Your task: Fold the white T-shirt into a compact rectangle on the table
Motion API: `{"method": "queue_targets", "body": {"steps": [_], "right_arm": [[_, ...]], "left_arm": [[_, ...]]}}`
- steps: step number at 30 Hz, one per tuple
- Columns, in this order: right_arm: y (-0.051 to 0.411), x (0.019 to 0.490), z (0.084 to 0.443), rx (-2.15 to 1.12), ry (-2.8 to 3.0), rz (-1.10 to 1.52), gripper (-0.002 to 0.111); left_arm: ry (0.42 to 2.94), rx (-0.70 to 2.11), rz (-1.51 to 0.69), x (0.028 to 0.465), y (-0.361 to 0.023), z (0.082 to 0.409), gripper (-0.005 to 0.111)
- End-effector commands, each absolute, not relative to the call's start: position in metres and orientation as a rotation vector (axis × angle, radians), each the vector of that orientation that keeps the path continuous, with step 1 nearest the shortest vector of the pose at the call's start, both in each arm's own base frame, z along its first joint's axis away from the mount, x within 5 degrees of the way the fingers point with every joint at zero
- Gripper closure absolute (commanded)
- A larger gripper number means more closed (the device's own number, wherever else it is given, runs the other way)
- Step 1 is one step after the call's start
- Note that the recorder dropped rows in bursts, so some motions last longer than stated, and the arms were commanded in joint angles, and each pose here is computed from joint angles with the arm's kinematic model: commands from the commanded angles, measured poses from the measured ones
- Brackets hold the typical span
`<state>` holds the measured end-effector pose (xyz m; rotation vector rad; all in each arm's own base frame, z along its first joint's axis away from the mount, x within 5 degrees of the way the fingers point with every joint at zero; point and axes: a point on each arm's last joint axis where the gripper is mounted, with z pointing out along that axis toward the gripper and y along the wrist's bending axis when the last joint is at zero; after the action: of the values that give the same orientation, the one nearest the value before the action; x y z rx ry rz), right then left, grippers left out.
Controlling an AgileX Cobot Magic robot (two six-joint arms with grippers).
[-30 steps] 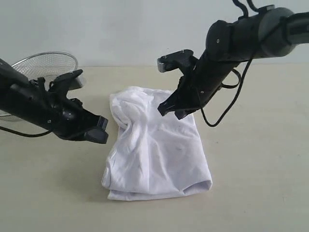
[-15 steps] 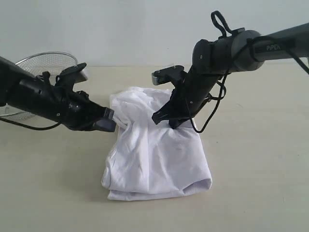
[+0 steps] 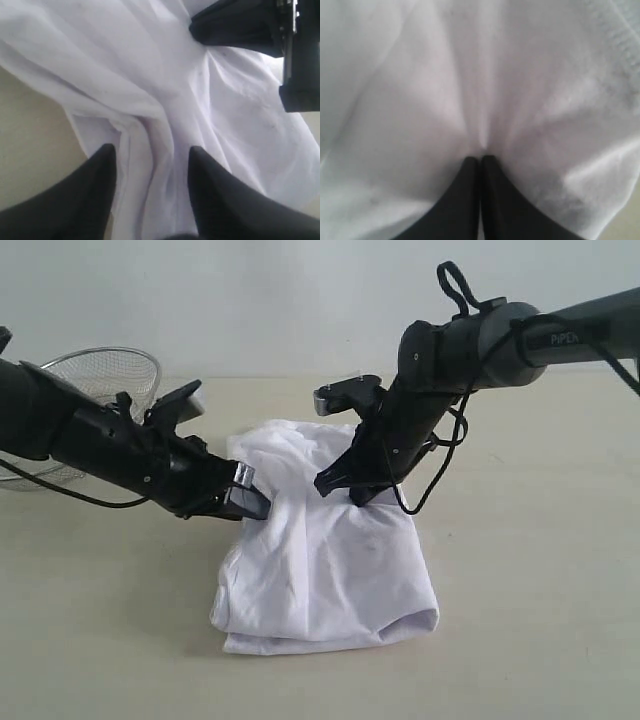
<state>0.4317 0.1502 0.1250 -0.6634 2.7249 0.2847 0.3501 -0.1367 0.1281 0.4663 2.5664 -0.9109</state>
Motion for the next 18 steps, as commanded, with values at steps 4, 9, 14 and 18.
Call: {"method": "queue_targets", "body": {"steps": [4,9,14,18], "right_arm": [[0.147,0.43,0.114,-0.682,2.762,0.285,0.109],[0.147,0.43,0.114,-0.682,2.762,0.285,0.109],[0.147,0.43,0.114,-0.683,2.764,0.285,0.109],[0.147,0.43,0.114,-0.683,2.764,0.285,0.109]], "left_arm": [[2.59,0.451,-0.96,0.357,-0.14,0.115,0.083],[2.604,0.448,-1.025,0.358,-0.144,0.108,0.082],[2.603,0.457,-1.039,0.357,-0.144,0.108,0.082],[2.608,0.448,-1.013,0.359,-0.143,0.106,0.085]]}}
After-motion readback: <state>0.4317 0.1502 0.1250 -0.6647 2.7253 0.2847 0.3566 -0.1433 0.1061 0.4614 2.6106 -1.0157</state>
